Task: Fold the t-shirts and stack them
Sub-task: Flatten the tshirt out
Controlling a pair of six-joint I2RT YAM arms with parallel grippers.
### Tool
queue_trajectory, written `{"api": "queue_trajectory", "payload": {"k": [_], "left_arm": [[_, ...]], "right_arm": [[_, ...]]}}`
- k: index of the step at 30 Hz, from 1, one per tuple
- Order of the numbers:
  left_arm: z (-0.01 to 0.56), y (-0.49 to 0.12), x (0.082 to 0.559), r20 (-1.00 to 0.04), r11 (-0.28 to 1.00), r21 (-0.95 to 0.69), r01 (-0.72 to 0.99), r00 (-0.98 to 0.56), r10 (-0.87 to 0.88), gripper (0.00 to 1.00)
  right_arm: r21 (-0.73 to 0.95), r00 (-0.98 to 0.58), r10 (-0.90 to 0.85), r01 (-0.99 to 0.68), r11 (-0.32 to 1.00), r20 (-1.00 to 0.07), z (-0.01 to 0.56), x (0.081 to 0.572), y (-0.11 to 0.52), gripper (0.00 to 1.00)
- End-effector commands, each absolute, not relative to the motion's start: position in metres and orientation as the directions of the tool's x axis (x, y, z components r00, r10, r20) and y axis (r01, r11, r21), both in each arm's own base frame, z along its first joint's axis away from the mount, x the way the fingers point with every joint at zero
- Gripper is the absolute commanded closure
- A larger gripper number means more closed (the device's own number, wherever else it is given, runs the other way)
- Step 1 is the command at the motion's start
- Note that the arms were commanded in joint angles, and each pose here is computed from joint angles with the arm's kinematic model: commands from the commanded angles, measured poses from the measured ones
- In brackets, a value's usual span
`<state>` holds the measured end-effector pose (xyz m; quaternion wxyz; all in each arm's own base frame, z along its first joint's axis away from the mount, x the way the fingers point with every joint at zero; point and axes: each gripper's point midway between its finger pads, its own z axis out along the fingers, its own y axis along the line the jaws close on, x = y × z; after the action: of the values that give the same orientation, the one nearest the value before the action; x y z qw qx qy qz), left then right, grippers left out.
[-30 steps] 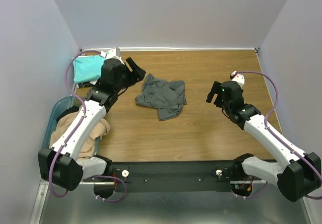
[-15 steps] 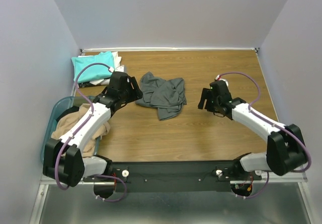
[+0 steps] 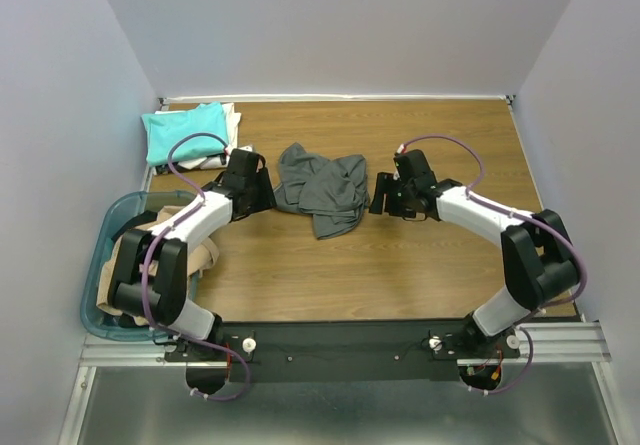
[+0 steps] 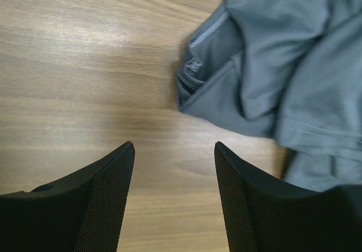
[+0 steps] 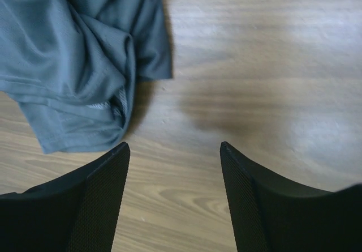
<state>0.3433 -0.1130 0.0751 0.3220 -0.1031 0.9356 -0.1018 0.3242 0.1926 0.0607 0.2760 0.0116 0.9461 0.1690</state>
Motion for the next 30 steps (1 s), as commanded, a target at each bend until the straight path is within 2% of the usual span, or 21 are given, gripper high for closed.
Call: {"api": "queue_trajectory", "payload": {"k": [1,5,11,18,21,22,23,25,27,28,29,30], "left_arm": [[0.066,-0.108,0.363,-0.597,0.968,-0.224,-0.111,-0.769,-0.227,0.34],[0.060,-0.116,0.377,-0.586,0.967,-0.240,-0.089,-0.780,-0.217,0.35],[0.051,-0.130,0.390,-0.565,0.958,-0.282,-0.058,-0.797,-0.214,0.37],[0.030,-0.134,0.387,-0.522,0.956,-0.286,-0.061,-0.827,-0.209,0.44],[0.021,-0.130,0.382,-0.506,0.960,-0.268,-0.076,-0.837,-0.208,0.53],[0.019,-0.130,0.381,-0.502,0.960,-0.271,-0.078,-0.839,-0.210,0.61],[0.019,-0.130,0.380,-0.502,0.960,-0.271,-0.076,-0.839,-0.208,0.64],[0.017,-0.132,0.380,-0.499,0.958,-0.280,-0.070,-0.841,-0.208,0.84],[0.017,-0.133,0.381,-0.499,0.957,-0.283,-0.068,-0.841,-0.207,0.94],[0.018,-0.133,0.381,-0.500,0.957,-0.284,-0.065,-0.841,-0.206,1.00],[0.022,-0.135,0.385,-0.508,0.955,-0.290,-0.060,-0.836,-0.207,1.00],[0.022,-0.135,0.385,-0.508,0.955,-0.291,-0.058,-0.836,-0.206,1.00]], "right_arm": [[0.374,-0.843,0.077,-0.153,0.915,-0.533,0.067,0.338,0.220,0.30],[0.382,-0.853,0.051,-0.178,0.907,-0.519,0.059,0.343,0.233,0.34],[0.380,-0.860,0.028,-0.195,0.904,-0.509,0.050,0.347,0.247,0.34],[0.395,-0.876,0.011,-0.206,0.895,-0.482,0.038,0.347,0.259,0.37],[0.407,-0.884,0.005,-0.210,0.889,-0.467,0.034,0.348,0.264,0.42],[0.413,-0.887,0.009,-0.206,0.887,-0.462,0.033,0.348,0.265,0.44],[0.416,-0.892,0.006,-0.204,0.886,-0.451,0.030,0.347,0.267,0.48],[0.423,-0.894,0.009,-0.203,0.883,-0.448,0.030,0.349,0.268,0.52],[0.429,-0.897,0.005,-0.207,0.879,-0.442,0.028,0.349,0.271,0.63],[0.429,-0.898,0.002,-0.208,0.879,-0.440,0.028,0.349,0.271,0.70],[0.431,-0.895,0.007,-0.207,0.878,-0.445,0.031,0.351,0.272,0.86],[0.428,-0.892,0.011,-0.205,0.880,-0.451,0.032,0.352,0.271,0.94]]}}
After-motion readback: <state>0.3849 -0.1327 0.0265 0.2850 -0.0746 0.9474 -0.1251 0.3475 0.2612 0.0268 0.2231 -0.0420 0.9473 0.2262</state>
